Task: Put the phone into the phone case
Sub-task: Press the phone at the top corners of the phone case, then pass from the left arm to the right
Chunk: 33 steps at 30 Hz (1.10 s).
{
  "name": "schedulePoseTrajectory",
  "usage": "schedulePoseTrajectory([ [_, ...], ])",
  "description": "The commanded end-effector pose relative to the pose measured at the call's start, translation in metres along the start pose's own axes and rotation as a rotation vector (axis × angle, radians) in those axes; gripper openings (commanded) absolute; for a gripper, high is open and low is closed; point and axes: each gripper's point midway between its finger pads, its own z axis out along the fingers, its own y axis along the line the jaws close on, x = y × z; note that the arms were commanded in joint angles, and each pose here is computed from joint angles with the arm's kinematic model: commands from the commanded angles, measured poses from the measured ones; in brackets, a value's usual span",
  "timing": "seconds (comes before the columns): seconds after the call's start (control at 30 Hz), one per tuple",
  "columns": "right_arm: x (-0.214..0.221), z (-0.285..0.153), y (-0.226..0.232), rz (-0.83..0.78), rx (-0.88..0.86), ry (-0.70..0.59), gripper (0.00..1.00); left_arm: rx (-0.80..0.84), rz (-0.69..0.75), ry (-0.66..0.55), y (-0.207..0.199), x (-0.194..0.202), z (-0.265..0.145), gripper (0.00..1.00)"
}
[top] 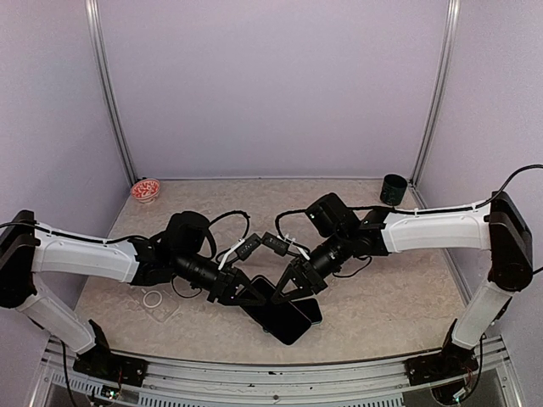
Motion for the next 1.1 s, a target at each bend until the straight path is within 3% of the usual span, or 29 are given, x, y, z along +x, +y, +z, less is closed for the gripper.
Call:
schedulePoseTrajectory([
  [0.0,-0.019,0.000,0.014,-0.038,-0.032,-0.026,0.00,0.047,0.098,-0.031,-0.015,-0.013,0.005,0.00],
  [0.07,-0.019,-0.001,0.014,-0.042,-0.026,-0.025,0.00,0.050,0.102,-0.032,-0.016,-0.013,0.004,0.00],
  [0.1,-0.019,-0.003,0.015,-0.042,-0.022,-0.025,0.05,0.051,0.105,-0.034,-0.017,-0.013,0.004,0.00],
  [0.27,-0.019,-0.013,0.019,-0.045,-0.035,-0.040,0.47,0.051,0.115,-0.033,-0.020,-0.013,0.001,0.00],
  [0.33,-0.018,-0.017,0.024,-0.048,-0.053,-0.047,0.57,0.049,0.120,-0.034,-0.022,-0.013,0.000,0.00],
  [0.53,-0.014,-0.024,0.021,-0.041,-0.034,-0.056,0.58,0.051,0.136,-0.042,-0.028,-0.015,-0.003,0.00],
  [1.07,0.013,-0.025,0.013,-0.004,-0.013,-0.039,0.44,0.026,0.142,-0.052,-0.025,-0.019,-0.005,0.00],
])
